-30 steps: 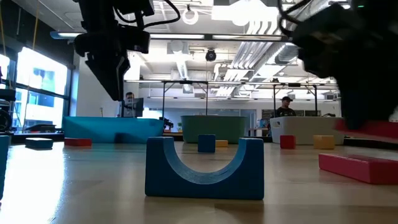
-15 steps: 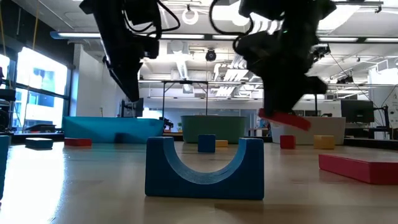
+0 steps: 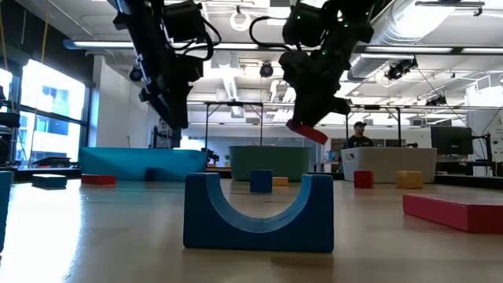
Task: Sort & place blocks by color
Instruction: Put the red block into the blue bin
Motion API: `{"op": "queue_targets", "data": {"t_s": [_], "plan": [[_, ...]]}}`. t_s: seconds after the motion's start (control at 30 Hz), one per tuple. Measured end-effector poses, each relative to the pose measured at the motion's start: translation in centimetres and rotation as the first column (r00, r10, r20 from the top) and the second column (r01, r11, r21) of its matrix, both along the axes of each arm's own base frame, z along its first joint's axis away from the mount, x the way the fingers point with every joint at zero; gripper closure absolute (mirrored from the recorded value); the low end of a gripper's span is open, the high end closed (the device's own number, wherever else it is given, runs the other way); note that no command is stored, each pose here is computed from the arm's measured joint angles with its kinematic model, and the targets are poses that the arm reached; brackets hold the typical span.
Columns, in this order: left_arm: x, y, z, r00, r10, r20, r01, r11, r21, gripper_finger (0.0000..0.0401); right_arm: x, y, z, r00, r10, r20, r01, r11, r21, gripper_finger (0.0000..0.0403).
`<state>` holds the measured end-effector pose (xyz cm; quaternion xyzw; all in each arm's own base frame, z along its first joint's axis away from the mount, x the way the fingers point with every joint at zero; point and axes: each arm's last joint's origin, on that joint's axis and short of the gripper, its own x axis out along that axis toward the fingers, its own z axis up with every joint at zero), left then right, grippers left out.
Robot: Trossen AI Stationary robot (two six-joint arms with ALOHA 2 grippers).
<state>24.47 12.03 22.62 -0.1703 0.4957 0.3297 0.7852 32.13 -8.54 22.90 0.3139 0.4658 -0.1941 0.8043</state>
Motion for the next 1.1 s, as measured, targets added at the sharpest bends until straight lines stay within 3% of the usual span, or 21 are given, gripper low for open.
{"op": "queue_targets", "data": {"t_s": [0.3,0.53,0.77,1.1], "plan": [[0.3,2.1,0.6,0.986,0.039,0.16,-0.039,0.999,0.002,0.0158,-0.8,-5.8,2.9,0.993,0.054,0.106,-0.043,0.994,-0.102,0.0329],[0.8,3.7,1.6,0.941,0.026,0.337,-0.035,0.999,0.02,0.0158,-1.5,-9.5,5.7,0.967,0.091,0.237,-0.052,0.985,-0.166,0.0329],[1.6,4.9,3.1,0.842,-0.014,0.539,-0.013,0.999,0.047,0.0158,-2.0,-11.4,8.7,0.924,0.18,0.338,-0.1,0.965,-0.241,0.0329],[2.2,6.1,5.5,0.658,-0.152,0.737,0.07,0.988,0.141,0.0158,-1.9,-12.0,12.6,0.791,0.375,0.482,-0.226,0.913,-0.34,0.0326]]}}
